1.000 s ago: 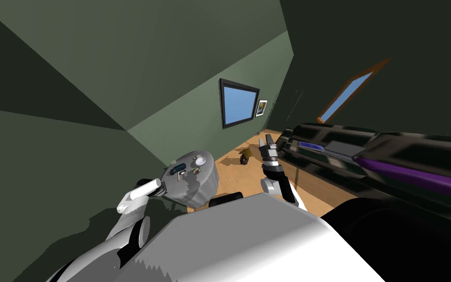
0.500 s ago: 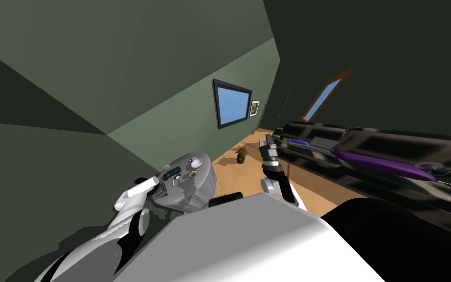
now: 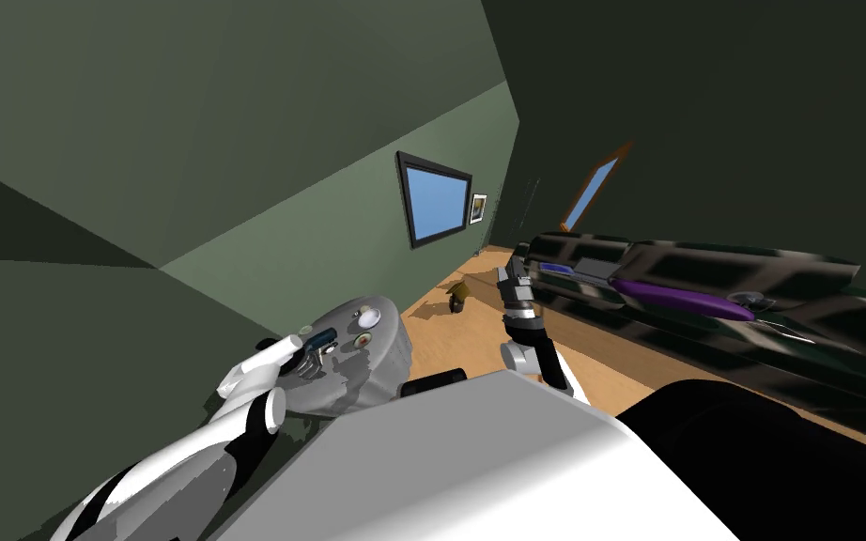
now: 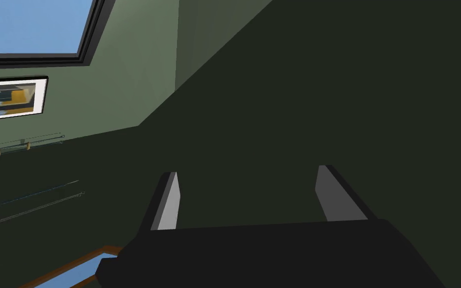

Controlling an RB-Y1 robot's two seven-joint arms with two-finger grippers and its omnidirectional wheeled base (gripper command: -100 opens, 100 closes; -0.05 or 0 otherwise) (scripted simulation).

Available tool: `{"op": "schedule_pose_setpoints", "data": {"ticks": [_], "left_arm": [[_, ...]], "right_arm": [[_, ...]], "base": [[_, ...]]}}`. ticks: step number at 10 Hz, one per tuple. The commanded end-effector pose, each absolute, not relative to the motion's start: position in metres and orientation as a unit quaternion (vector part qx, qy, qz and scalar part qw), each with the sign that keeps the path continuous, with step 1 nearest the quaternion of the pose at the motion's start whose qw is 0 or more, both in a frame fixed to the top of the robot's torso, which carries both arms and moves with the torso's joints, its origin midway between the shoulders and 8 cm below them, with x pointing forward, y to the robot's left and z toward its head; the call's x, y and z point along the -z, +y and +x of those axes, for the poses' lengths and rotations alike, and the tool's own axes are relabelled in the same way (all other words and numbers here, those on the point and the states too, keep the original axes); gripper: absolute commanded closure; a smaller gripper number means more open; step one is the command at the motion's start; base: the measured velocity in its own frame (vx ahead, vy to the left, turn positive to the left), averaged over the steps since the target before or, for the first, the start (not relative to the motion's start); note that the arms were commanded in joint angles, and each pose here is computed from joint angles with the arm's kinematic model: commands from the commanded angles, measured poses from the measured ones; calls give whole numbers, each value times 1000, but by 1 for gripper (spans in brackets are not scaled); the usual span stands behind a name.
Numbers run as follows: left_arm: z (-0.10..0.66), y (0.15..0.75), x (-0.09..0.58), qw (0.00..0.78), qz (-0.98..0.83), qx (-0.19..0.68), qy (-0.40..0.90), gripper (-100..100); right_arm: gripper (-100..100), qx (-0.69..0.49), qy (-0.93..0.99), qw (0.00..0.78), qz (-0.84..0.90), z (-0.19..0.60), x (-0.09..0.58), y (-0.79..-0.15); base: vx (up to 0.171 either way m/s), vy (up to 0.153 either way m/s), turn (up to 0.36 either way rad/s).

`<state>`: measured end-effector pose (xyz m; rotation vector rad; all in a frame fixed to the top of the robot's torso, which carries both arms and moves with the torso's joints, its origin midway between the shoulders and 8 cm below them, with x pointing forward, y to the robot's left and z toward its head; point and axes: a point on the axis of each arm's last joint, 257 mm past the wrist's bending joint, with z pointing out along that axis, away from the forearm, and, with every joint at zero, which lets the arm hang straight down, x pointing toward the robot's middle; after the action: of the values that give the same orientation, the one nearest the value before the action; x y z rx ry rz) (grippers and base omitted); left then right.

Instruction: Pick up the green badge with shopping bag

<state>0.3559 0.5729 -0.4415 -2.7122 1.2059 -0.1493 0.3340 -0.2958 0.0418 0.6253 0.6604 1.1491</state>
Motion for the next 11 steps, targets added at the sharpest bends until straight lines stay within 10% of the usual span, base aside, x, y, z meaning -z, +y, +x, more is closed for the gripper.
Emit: {"op": "schedule_pose_setpoints", "data": {"ticks": [1,11], "left_arm": [[351,563,440,53,-916,48,394,-100],[349,516,423,-59,-929,58,362,-100]], "right_arm": [[0,-525,301,743,285,334,-42,-296],[0,-525,301,743,285,334,-42,-296]], "base": [[13,-15,-153],[22,-14,-121]]}}
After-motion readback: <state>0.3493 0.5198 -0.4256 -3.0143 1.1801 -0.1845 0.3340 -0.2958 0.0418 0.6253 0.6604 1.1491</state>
